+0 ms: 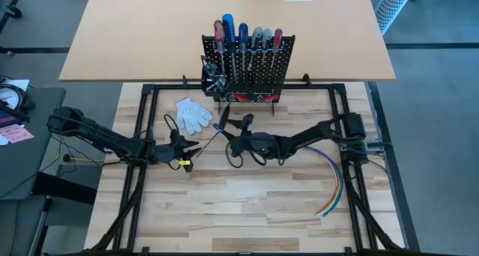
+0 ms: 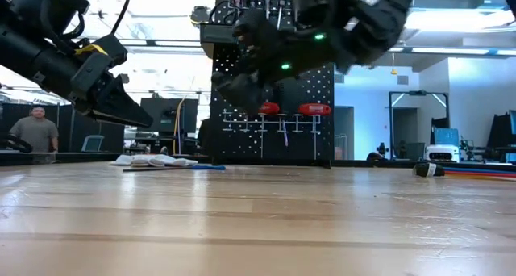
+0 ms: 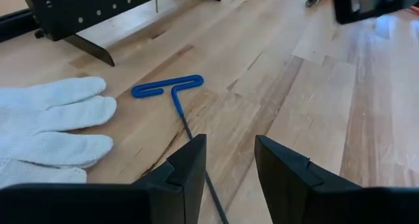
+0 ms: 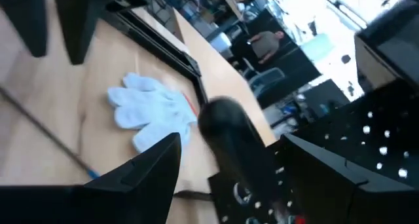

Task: Hang tools onto peg board
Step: Hang the black screwdriver in the pegboard

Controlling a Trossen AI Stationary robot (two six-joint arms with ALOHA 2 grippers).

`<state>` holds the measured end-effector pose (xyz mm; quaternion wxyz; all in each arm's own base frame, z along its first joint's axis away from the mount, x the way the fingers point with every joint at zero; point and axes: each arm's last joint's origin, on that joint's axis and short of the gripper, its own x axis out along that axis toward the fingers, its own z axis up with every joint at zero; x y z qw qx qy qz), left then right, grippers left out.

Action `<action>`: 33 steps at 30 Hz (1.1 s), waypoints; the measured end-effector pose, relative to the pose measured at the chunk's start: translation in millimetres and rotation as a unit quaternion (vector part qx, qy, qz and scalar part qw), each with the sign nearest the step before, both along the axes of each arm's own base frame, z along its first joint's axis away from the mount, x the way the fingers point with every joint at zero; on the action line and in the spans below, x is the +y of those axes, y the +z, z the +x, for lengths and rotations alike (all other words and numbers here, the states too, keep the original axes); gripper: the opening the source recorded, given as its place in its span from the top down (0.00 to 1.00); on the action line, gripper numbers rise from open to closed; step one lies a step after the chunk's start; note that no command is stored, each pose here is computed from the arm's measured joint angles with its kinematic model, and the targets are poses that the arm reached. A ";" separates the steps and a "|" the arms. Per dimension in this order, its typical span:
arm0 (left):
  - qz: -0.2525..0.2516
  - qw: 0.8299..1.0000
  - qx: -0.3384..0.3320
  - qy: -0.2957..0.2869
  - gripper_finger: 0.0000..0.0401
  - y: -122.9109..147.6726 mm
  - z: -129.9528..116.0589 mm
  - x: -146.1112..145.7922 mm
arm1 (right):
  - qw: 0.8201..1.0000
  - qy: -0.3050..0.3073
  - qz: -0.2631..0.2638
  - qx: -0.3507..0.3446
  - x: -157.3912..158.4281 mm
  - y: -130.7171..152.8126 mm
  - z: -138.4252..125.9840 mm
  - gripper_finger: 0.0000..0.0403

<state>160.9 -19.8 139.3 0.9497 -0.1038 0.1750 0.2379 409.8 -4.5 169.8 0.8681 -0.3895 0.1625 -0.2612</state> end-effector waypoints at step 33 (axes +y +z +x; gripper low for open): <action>0.000 1.000 0.003 -0.002 0.68 -0.4 -0.2 -0.4 | 0.968 -0.049 0.224 -0.107 -85.6 88.0 -8.4 0.71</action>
